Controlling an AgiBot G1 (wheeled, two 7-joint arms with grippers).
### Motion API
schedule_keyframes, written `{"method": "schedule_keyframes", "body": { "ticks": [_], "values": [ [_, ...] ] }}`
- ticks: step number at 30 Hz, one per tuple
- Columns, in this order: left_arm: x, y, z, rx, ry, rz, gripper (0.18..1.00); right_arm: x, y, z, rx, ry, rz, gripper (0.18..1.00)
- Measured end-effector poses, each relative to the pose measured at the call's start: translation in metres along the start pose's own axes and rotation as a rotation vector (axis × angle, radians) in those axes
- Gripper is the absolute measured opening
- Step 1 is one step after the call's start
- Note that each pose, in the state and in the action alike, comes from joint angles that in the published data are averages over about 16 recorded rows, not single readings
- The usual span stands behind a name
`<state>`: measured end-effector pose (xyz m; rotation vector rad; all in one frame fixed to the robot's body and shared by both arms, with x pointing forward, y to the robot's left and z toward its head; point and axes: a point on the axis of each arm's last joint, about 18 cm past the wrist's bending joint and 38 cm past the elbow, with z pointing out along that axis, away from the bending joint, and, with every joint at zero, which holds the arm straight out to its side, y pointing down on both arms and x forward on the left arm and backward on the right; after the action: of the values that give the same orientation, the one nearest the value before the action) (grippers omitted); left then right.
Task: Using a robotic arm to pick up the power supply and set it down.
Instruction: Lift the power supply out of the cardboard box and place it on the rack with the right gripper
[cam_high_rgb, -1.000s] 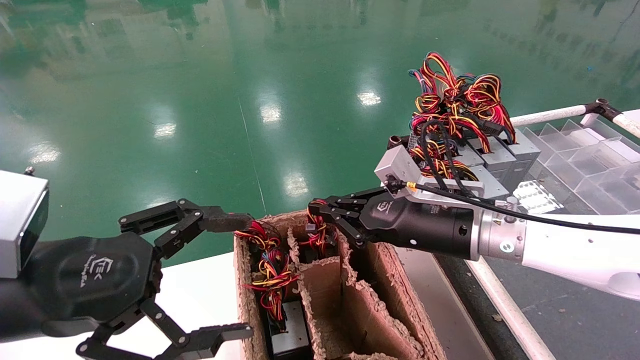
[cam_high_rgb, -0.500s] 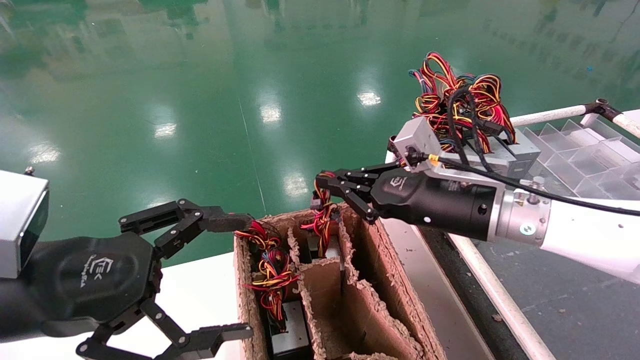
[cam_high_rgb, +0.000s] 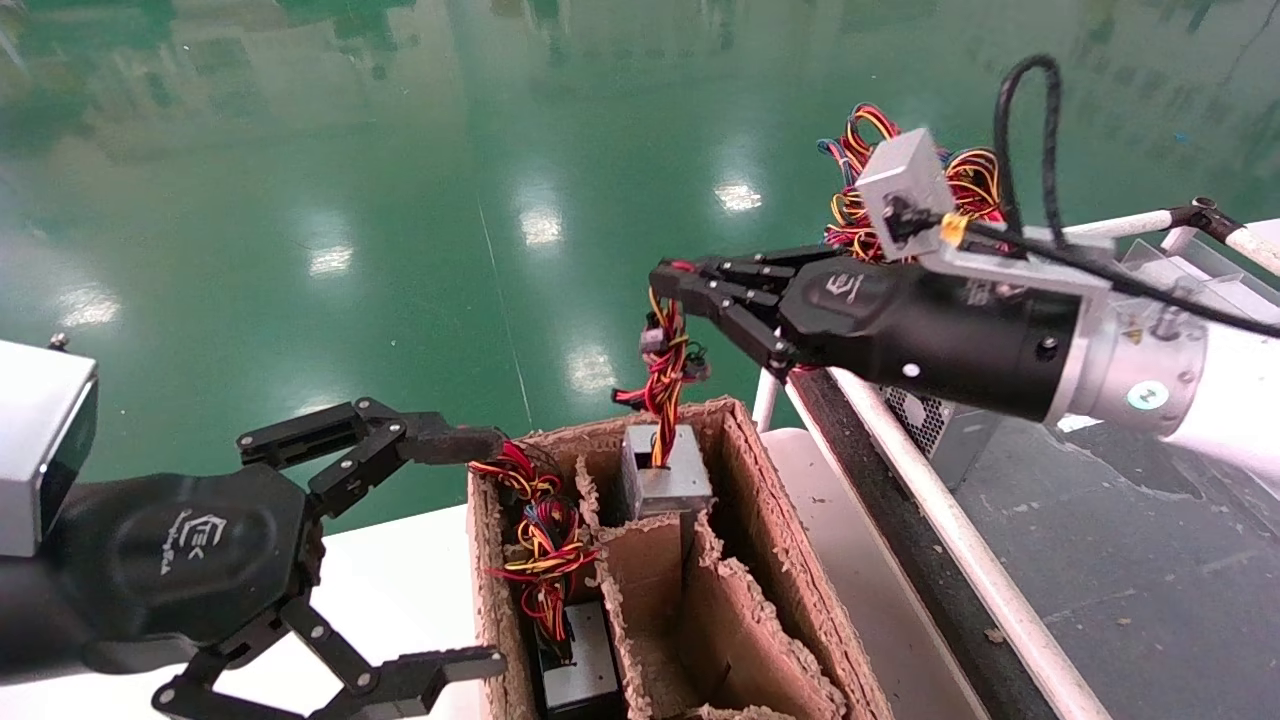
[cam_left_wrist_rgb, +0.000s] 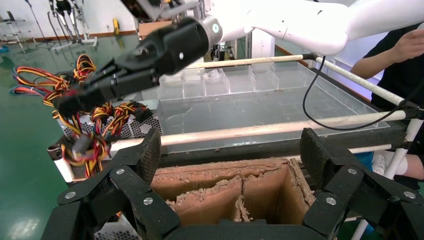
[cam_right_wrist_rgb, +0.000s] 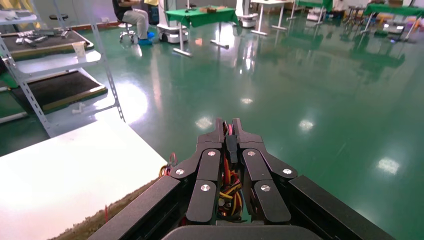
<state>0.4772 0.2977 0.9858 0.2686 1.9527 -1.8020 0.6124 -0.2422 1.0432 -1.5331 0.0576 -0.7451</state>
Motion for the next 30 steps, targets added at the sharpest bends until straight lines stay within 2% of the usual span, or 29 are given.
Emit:
{"method": "schedule_keyframes", "body": {
  "ticks": [12,30],
  "values": [
    [0.0,0.0,0.0,0.0,0.0,0.0,1.001,0.013,-0.054,-0.024,0.062,0.038,-0.047,0.221],
    [0.0,0.0,0.0,0.0,0.0,0.0,1.001,0.038,-0.121,-0.062,0.143,0.085,-0.06,0.221]
  ]
}}
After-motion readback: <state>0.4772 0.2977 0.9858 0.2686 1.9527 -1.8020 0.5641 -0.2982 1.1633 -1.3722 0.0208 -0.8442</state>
